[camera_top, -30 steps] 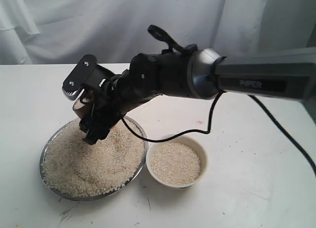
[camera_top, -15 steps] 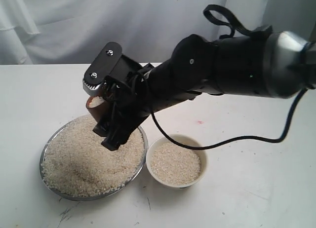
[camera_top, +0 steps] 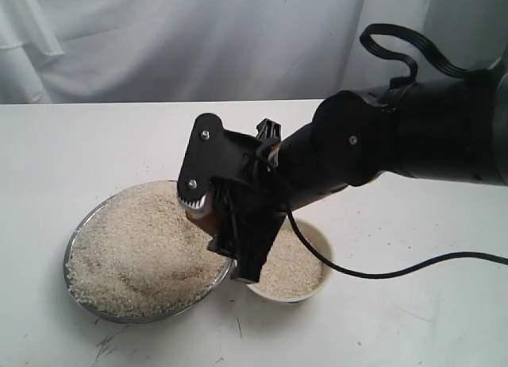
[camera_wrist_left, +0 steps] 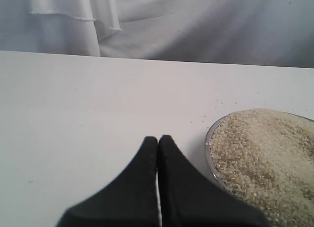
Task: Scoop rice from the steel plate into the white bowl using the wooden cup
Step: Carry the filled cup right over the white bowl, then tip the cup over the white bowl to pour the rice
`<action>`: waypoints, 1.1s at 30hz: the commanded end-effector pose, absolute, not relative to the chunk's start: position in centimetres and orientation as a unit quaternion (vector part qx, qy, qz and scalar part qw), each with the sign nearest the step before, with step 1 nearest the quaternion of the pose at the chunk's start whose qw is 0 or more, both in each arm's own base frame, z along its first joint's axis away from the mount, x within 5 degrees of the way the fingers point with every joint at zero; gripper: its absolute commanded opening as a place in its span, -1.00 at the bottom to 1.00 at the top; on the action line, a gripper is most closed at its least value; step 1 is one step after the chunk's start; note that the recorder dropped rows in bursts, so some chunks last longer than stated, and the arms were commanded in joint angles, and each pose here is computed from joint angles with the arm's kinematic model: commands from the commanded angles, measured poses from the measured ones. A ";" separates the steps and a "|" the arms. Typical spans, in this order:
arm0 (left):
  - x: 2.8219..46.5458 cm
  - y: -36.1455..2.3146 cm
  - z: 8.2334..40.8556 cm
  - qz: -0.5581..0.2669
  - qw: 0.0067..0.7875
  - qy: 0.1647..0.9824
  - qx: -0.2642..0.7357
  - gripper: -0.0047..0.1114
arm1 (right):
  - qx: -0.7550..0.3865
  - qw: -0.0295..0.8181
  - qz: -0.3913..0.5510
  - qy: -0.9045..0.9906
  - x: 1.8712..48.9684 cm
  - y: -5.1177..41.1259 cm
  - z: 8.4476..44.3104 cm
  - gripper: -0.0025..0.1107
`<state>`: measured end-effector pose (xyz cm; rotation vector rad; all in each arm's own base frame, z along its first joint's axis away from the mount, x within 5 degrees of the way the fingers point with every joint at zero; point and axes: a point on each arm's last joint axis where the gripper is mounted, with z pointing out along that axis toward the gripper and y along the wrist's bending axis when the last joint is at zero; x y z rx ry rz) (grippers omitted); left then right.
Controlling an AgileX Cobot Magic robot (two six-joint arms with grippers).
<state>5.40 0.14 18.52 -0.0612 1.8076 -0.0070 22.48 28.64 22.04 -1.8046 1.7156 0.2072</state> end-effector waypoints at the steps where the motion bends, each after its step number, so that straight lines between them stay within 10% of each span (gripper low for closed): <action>1: 5.4 0.1 18.4 -0.003 0.621 0.784 -0.028 -0.92 | -0.733 0.283 0.025 0.619 22.5 27.5 21.9 -0.96; 33: 5.4 0.1 18.4 -0.003 0.621 0.784 -0.028 -0.92 | -0.773 0.171 -0.202 0.577 24.8 24.7 19.7 -0.96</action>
